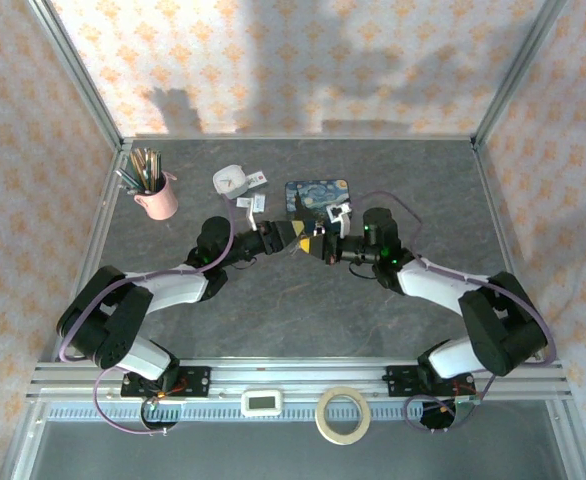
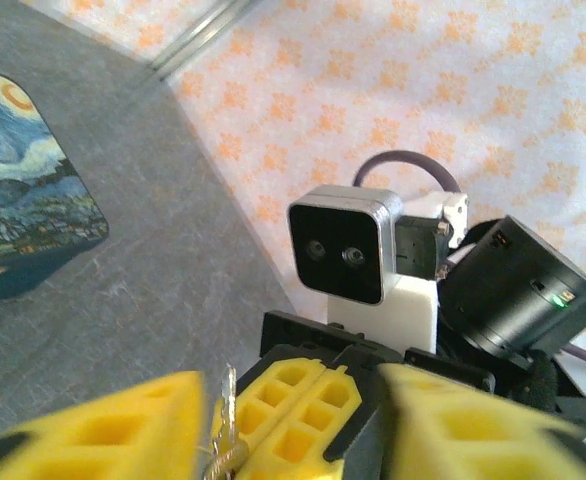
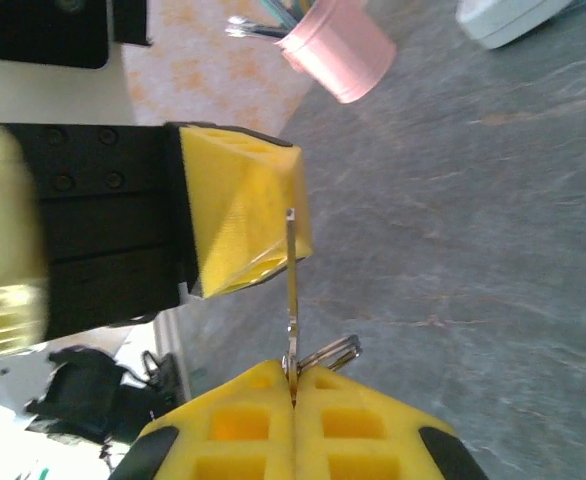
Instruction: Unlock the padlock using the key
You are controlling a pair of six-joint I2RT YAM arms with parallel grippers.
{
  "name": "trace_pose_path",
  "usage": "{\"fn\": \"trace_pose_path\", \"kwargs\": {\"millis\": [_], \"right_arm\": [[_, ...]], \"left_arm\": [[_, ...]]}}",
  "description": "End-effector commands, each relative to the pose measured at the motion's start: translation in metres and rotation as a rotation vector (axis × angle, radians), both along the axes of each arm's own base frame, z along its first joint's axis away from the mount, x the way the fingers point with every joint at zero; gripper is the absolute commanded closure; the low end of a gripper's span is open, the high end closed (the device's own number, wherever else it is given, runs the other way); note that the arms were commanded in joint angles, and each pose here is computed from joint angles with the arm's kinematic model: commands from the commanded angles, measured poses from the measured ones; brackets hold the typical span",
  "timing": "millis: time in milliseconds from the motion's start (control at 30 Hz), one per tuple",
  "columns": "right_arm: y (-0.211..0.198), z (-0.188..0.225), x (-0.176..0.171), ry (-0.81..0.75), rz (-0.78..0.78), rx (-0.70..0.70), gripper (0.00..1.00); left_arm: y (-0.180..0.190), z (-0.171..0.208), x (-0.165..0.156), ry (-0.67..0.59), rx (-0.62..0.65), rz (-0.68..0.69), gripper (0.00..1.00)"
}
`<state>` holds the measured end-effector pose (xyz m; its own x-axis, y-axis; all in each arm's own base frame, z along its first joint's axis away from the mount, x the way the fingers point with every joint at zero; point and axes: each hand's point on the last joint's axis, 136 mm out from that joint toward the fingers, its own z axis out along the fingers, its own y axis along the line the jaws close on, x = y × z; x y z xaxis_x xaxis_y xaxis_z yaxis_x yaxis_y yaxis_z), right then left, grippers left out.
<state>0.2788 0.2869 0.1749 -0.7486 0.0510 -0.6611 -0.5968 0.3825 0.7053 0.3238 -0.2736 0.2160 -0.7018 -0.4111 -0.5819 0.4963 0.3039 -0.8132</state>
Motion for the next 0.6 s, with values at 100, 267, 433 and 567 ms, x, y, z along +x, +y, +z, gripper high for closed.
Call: {"fn": "trace_pose_path", "kwargs": {"millis": [100, 267, 433, 567], "right_arm": [[-0.032, 0.006, 0.036, -0.149, -0.259, -0.235, 1.00], [-0.044, 0.001, 0.050, -0.216, -0.365, -0.375, 1.00], [-0.033, -0.002, 0.050, -0.254, -0.343, -0.441, 1.00], [-0.022, 0.000, 0.046, -0.266, -0.305, -0.435, 1.00]], "left_arm": [[0.040, 0.006, 0.030, 0.069, 0.064, 0.295, 0.32], [0.042, 0.000, 0.036, 0.181, 0.096, 0.394, 0.39], [0.010, 0.000, 0.034, 0.216, 0.099, 0.384, 0.39], [-0.009, -0.008, 0.041, 0.234, 0.126, 0.358, 0.40]]}}
